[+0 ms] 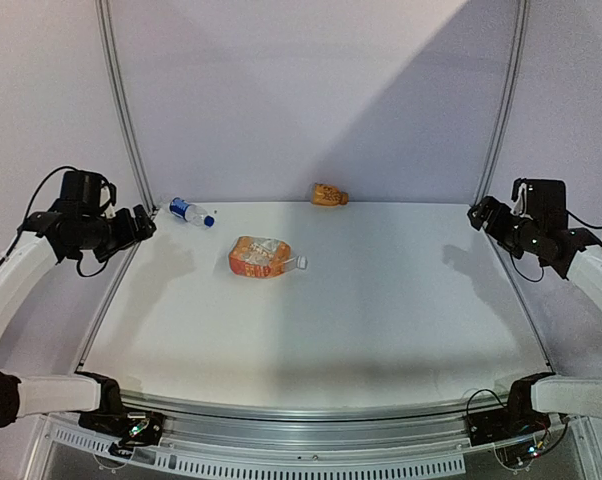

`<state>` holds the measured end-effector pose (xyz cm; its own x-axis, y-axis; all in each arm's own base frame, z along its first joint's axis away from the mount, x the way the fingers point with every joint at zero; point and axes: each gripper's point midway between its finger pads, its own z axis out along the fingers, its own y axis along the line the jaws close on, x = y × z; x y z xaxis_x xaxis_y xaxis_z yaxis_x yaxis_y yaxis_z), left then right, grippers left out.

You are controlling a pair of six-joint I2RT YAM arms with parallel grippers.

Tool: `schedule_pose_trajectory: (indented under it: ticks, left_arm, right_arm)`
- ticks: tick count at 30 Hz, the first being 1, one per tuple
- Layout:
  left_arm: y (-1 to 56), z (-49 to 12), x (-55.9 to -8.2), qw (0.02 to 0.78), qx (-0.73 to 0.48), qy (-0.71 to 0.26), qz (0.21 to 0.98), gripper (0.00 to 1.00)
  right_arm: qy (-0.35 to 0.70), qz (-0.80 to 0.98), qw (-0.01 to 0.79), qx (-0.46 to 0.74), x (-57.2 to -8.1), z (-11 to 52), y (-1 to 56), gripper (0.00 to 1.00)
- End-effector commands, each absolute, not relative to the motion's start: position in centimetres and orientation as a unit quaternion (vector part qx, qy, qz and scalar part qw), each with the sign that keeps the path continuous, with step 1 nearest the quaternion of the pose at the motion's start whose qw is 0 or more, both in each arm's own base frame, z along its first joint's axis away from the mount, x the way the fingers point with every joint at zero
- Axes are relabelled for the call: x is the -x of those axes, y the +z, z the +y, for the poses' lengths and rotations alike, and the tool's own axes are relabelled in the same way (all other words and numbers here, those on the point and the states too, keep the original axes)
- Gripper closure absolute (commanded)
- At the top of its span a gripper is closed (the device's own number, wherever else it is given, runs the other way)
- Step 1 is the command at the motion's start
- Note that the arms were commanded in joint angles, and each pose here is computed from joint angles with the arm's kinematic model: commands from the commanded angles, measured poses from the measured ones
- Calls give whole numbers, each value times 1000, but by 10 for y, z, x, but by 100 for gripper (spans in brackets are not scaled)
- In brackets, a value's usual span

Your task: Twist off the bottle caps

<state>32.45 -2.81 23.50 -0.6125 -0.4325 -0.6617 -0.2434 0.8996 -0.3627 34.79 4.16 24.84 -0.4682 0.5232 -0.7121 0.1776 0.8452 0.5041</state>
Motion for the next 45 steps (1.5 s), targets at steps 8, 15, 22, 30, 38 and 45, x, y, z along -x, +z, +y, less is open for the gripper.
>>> schedule_pose_trajectory:
  ticks: [8, 15, 22, 30, 38, 45]
  left_arm:
    - [206, -54, -323, 334, 184, -123, 916, 2]
    - [207, -54, -345, 325, 202, -108, 917, 3]
    - [201, -58, -382, 294, 236, -87, 922, 3]
    - [172, -62, -432, 244, 303, -50, 920, 3]
    - [149, -73, -487, 223, 371, -58, 899, 3]
    - [138, -83, -543, 232, 422, -113, 869, 5]
  right_arm:
    - [165, 860, 418, -240, -327, 40, 222, 1]
    - [132, 881, 378, -251, -315, 34, 201, 1]
    - [113, 890, 357, -260, -303, 29, 189, 1]
    - [110, 893, 354, -255, -295, 28, 191, 1]
    - [106, 896, 347, -257, -283, 25, 191, 1]
    - [107, 891, 353, -266, -280, 23, 191, 1]
